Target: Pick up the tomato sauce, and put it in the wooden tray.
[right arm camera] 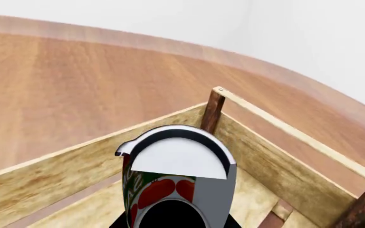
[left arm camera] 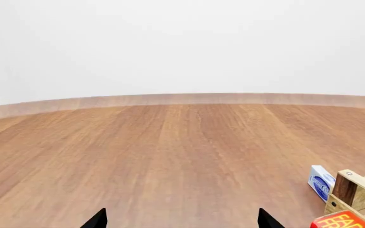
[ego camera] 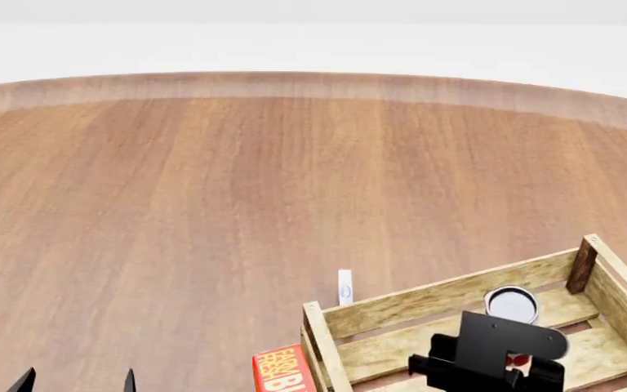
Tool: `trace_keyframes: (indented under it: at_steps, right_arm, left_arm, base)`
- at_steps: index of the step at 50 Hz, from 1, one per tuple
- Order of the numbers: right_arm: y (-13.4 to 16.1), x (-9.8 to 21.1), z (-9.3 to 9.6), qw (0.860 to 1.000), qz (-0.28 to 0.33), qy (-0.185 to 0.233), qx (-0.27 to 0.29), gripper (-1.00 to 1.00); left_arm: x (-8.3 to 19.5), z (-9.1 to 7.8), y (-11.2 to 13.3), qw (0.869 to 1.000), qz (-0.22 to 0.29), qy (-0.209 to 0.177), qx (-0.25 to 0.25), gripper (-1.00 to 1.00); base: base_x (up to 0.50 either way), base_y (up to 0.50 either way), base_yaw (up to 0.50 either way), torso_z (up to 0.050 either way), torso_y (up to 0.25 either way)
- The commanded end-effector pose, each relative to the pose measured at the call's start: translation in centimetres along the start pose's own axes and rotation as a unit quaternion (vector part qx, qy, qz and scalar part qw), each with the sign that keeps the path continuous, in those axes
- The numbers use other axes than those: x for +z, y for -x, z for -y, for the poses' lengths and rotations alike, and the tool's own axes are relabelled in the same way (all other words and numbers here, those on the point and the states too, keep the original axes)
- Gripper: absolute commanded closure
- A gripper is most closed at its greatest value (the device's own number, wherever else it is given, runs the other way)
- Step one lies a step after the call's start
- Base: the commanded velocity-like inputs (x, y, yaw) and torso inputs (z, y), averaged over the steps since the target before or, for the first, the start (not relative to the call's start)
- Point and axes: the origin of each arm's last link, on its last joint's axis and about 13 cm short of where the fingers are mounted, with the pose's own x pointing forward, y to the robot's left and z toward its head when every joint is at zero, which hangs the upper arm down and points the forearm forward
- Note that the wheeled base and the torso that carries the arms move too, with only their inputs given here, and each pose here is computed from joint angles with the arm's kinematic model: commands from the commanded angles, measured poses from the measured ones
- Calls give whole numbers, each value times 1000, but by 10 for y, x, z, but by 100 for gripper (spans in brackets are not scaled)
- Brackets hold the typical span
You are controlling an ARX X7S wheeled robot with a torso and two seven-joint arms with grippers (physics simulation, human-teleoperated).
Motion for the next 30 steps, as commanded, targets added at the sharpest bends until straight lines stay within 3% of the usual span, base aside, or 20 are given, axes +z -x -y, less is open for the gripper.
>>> trace_keyframes:
  at_steps: [1,30]
  right_arm:
    - [1,-2,0,1000,3,16,4,100]
    - [5,-10,-1,1000,-13,19,11,100]
  left_arm:
    - [0,0,0,1000,0,0,0,-100]
    - [0,0,-1,1000,0,-1,0,-100]
  base:
    - [0,0,0,0,0]
    - [0,0,0,0,0]
